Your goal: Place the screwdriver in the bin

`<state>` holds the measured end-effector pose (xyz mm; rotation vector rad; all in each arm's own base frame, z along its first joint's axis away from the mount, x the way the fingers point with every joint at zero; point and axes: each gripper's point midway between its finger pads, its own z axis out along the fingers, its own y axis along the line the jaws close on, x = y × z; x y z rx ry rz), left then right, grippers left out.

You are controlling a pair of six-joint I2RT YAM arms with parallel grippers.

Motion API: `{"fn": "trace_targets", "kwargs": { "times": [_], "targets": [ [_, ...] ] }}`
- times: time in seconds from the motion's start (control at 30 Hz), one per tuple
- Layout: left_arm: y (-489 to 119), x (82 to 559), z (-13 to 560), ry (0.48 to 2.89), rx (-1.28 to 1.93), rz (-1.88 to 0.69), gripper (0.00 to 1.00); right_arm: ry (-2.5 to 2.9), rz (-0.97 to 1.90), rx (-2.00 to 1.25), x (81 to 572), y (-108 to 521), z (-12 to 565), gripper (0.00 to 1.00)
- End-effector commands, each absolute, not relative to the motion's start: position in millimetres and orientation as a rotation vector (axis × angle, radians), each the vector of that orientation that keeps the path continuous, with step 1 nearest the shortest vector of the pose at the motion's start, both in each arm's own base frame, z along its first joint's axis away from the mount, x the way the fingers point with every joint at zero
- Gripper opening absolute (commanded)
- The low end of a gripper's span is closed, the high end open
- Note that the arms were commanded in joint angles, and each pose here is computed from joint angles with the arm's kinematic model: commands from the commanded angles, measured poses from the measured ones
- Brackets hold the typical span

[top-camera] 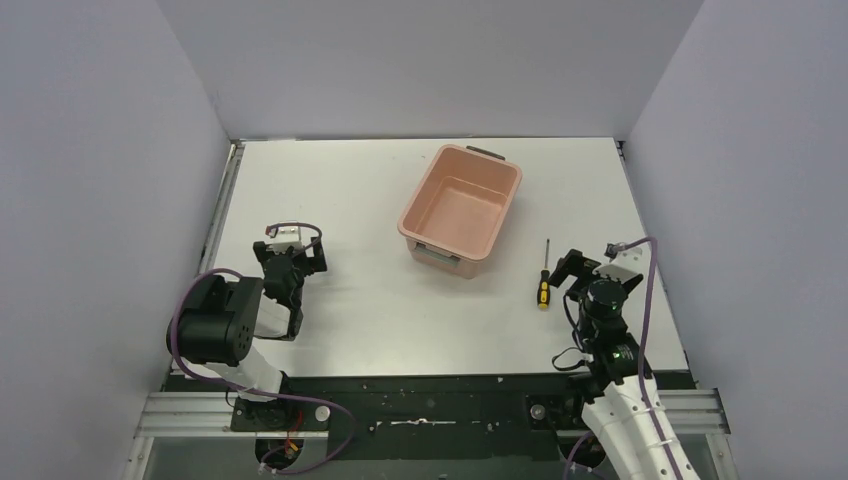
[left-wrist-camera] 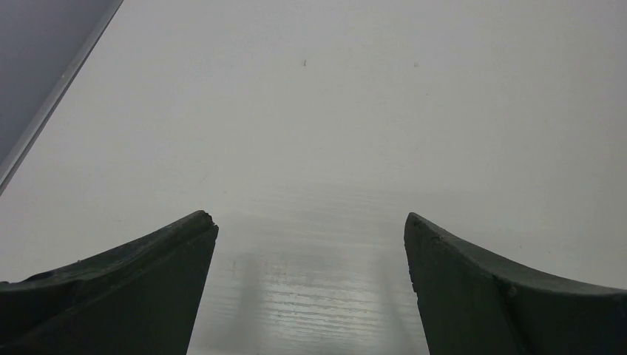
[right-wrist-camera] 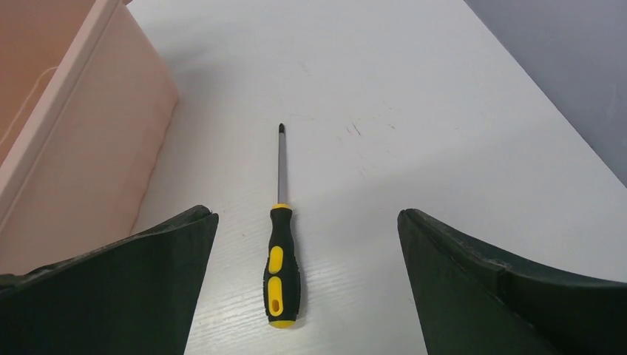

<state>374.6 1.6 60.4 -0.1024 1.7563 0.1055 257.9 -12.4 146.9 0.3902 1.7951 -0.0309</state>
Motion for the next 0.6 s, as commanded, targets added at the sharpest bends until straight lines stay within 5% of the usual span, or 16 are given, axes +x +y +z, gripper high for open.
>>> {"fn": "trace_targets", "kwargs": {
  "times": [0.0, 0.3, 0.57],
  "targets": [
    [0.0, 379.3, 73.5, 1.712, -0.090, 0.092, 0.97, 1.713, -0.014, 0.365, 266.4, -10.9, 197.5, 1.00],
    [0.2, 379.3, 73.6, 1.711, -0.091, 0.092, 0.97, 2.064, -0.101, 0.327, 309.7, 1.0, 262.3, 1.00],
    [-0.2, 379.4, 73.6, 1.711, -0.091, 0.090, 0.97, 2.437, -0.097, 0.275, 344.4, 16.5, 186.0, 0.98]
  ]
}}
